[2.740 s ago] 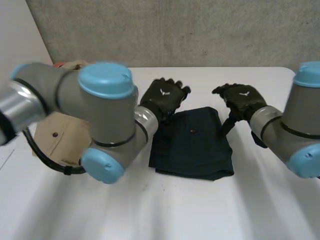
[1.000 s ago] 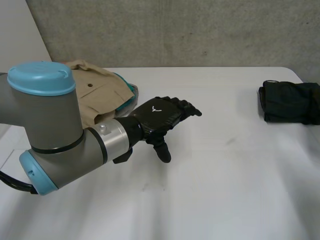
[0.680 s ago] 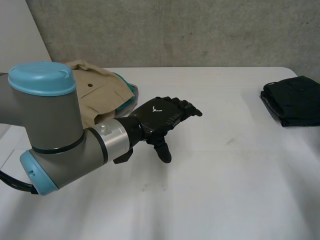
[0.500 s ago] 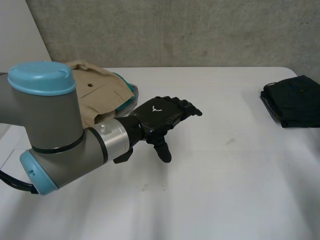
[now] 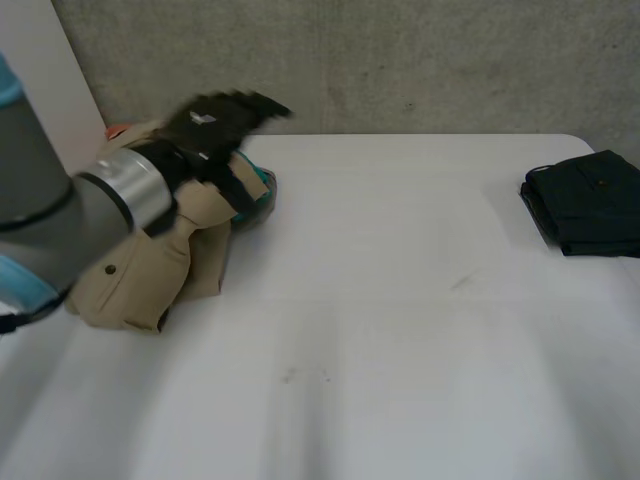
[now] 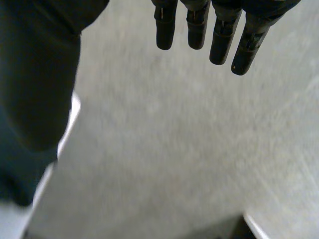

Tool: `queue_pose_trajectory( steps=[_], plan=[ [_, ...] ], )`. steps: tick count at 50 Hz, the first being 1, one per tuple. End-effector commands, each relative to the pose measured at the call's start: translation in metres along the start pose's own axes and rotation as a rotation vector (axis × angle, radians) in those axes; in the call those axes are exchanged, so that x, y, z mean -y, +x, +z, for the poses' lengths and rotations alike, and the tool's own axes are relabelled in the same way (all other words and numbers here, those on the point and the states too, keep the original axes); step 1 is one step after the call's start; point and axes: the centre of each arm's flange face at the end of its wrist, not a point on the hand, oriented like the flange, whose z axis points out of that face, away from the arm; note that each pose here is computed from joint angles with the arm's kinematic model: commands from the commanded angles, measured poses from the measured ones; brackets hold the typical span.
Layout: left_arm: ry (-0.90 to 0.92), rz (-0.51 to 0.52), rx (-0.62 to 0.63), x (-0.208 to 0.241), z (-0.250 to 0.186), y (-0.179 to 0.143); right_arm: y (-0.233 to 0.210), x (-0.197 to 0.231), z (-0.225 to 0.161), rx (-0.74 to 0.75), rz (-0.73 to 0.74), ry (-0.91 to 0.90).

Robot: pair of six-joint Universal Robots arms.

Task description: Fold the laundry.

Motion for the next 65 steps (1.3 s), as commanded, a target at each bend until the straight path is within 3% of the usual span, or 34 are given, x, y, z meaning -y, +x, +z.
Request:
queue_pose_trajectory(
  steps=[1,5,8,15,23,27,30,34,38,39,43,47,49,54,57,62,65],
  plan=[
    [-0.027,0.072,0.258,-0.046,0.025,-0.090,-0.033,0.066,-0.048,0.220,0.224,0.214],
    [-0.102,0.142,0.323,-0.084,0.028,-0.125,-0.060,0.086,-0.084,0.339,0.234,0.299],
    [-0.164,0.200,0.311,-0.109,0.032,-0.129,-0.085,0.090,-0.106,0.410,0.245,0.325],
    [-0.227,0.247,0.292,-0.135,0.033,-0.127,-0.132,0.091,-0.148,0.563,0.210,0.328],
    [-0.210,0.256,0.242,-0.133,0.042,-0.102,-0.148,0.067,-0.150,0.578,0.110,0.266],
    [-0.182,0.262,0.208,-0.119,0.046,-0.074,-0.146,0.066,-0.147,0.556,0.106,0.258],
    [-0.098,0.269,0.180,-0.074,0.043,-0.043,-0.143,0.068,-0.145,0.535,0.105,0.260],
    [-0.001,0.194,0.090,-0.034,0.032,0.012,-0.141,0.071,-0.143,0.517,0.106,0.263],
    [0.063,0.039,-0.040,-0.009,0.020,0.072,-0.137,0.072,-0.140,0.485,0.107,0.258],
    [0.070,-0.040,-0.094,-0.007,0.017,0.095,-0.136,0.073,-0.139,0.476,0.108,0.258],
    [0.043,-0.225,-0.223,-0.019,0.010,0.150,-0.133,0.074,-0.135,0.442,0.111,0.246],
    [-0.022,-0.328,-0.322,-0.051,0.008,0.199,-0.132,0.076,-0.134,0.432,0.112,0.247],
    [-0.031,-0.341,-0.336,-0.056,0.006,0.209,-0.133,0.075,-0.135,0.436,0.113,0.244],
    [-0.004,-0.339,-0.276,-0.045,0.006,0.198,-0.134,0.073,-0.136,0.445,0.115,0.229],
    [0.037,-0.332,-0.196,-0.028,0.009,0.170,-0.133,0.073,-0.137,0.455,0.115,0.217],
    [0.103,-0.323,-0.027,-0.004,0.007,0.092,-0.134,0.073,-0.140,0.487,0.114,0.178],
    [0.107,-0.321,0.031,-0.001,0.004,0.067,-0.136,0.071,-0.146,0.535,0.115,0.110]
  ],
)
